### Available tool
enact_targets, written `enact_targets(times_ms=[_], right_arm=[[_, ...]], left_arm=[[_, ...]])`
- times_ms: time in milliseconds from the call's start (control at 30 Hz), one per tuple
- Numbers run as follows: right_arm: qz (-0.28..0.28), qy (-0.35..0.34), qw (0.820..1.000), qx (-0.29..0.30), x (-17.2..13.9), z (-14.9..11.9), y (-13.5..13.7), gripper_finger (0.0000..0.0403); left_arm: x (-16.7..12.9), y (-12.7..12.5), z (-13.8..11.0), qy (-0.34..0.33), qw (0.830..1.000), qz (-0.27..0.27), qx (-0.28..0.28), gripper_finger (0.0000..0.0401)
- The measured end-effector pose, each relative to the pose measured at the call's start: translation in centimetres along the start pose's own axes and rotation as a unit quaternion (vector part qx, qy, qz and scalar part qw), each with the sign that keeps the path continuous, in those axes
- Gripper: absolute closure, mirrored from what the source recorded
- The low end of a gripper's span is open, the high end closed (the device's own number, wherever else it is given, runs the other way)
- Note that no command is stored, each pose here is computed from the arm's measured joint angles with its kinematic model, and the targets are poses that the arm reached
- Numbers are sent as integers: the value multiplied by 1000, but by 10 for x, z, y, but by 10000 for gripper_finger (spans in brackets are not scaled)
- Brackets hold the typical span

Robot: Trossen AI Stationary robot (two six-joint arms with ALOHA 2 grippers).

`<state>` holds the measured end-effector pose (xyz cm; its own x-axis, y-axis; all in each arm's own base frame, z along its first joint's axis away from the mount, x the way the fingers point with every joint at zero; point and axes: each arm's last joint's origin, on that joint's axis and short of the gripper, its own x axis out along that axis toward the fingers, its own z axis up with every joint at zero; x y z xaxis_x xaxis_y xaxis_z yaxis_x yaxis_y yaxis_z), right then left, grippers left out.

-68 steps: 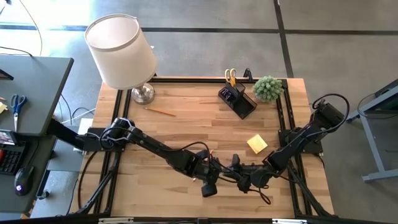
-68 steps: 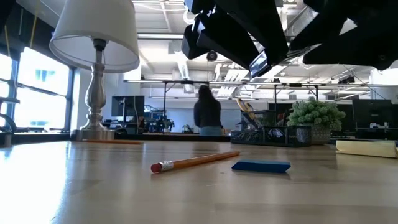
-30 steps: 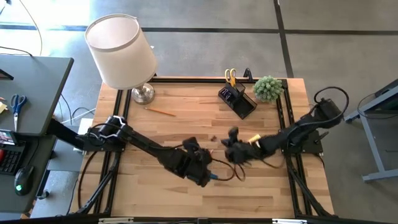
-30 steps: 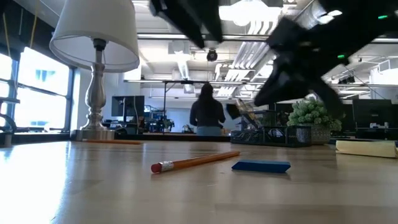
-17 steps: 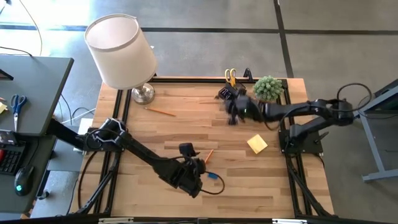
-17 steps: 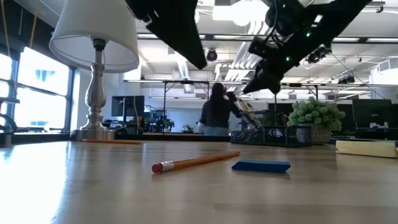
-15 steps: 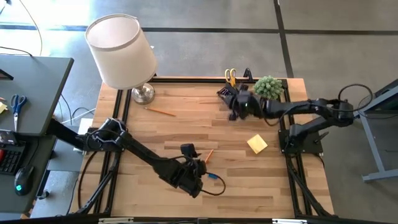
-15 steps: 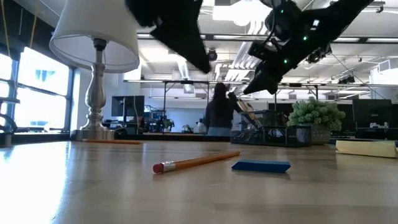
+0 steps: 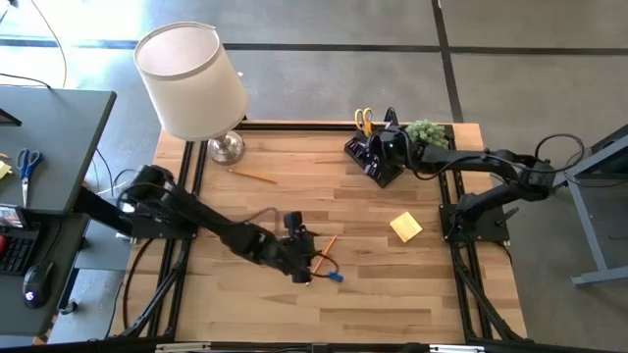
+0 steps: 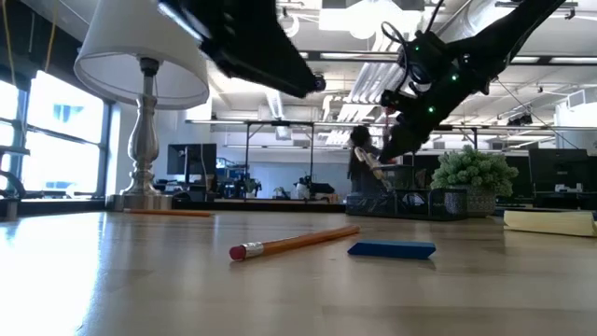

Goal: Pick and place office supplies into organizer
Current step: Put the black binder clip into the desk organizer, then put the bottom orange pencil into the desk organizer

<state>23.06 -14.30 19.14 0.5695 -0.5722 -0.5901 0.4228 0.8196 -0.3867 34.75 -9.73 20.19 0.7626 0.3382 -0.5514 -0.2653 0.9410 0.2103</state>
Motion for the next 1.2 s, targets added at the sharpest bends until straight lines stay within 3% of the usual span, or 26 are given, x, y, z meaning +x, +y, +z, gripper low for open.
enact_targets(times_ms=[100, 233, 333, 600, 1033, 1200], right_arm=[[2, 16, 1000, 12, 2, -3, 1, 402], [5, 33, 999, 27, 9, -9, 2, 395], [11, 37, 999, 34, 13, -10, 3, 387], [21, 48, 998, 46, 20, -14, 7, 373], [20, 45, 998, 48, 19, -13, 6, 340], [66, 32, 996, 57, 19, -12, 9, 342]], left_arm=[[-6, 4, -3, -81, 995, -54, -32, 212], [-11, 8, -7, -176, 974, -119, -77, 212], [-13, 8, -10, -208, 963, -148, -90, 212], [-16, 6, -6, -229, 951, -183, -103, 213], [-14, 7, -8, -218, 955, -176, -100, 213], [-14, 7, -9, -217, 955, -176, -100, 213]])
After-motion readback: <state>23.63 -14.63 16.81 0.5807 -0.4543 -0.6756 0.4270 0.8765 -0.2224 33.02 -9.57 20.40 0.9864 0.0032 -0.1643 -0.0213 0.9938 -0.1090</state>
